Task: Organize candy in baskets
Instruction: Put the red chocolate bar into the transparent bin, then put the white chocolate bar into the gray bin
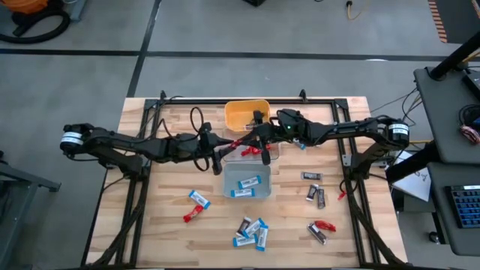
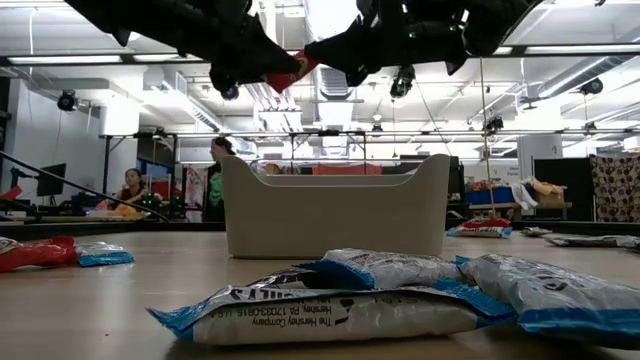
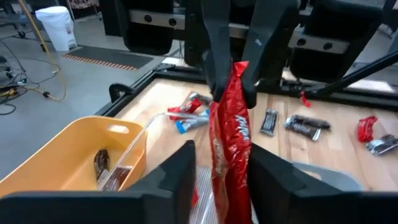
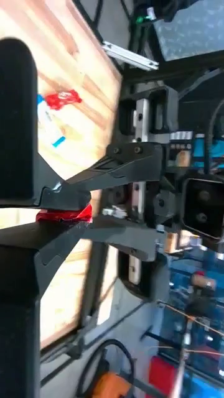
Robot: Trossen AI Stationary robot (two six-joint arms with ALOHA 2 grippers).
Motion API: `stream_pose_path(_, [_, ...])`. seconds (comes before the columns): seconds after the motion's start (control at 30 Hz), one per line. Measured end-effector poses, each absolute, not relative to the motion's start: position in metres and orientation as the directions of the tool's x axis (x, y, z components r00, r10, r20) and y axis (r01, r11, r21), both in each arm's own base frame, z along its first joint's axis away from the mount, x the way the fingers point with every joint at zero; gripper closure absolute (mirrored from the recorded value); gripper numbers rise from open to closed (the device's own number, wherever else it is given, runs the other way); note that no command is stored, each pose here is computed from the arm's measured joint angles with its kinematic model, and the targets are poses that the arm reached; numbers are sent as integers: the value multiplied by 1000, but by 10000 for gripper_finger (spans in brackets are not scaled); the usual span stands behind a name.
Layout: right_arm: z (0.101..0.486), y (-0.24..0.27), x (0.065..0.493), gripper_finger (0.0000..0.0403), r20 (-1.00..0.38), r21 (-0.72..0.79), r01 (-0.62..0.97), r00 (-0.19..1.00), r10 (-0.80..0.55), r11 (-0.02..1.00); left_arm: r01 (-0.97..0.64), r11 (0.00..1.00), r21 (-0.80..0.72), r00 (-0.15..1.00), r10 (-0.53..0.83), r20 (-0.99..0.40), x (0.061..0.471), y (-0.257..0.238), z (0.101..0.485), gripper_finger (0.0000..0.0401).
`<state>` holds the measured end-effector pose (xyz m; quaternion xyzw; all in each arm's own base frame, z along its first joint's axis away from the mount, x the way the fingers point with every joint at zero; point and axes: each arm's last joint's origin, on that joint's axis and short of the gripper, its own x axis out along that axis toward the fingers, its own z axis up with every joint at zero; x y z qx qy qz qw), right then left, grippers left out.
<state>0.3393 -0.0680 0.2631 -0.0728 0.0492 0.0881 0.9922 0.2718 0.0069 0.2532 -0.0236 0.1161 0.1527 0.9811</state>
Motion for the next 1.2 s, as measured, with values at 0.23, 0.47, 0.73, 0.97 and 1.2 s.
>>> stream_pose_path(0.23, [255, -82, 330, 389, -428, -162, 31, 898, -99, 986, -324, 945, 36, 875, 314, -367, 263, 8, 244, 237])
stream_pose_path(0.47, [235, -92, 311, 389, -682, -109, 151, 708, -184, 983, -374, 926, 55, 784, 348, -515, 250, 9, 232, 236])
stream_pose_path(0.73, [234, -95, 310, 347, -686, -78, 190, 702, -191, 979, -359, 932, 53, 692, 303, -655, 240, 8, 219, 239])
stream_pose_path(0.97, [234, -96, 310, 266, -683, -85, 187, 704, -194, 979, -284, 955, -91, 658, 125, -742, 235, 3, 213, 239])
stream_pose_path(1.2, [236, -96, 311, 219, -671, -87, 188, 714, -197, 978, -266, 947, -178, 598, 18, -801, 229, -2, 207, 238])
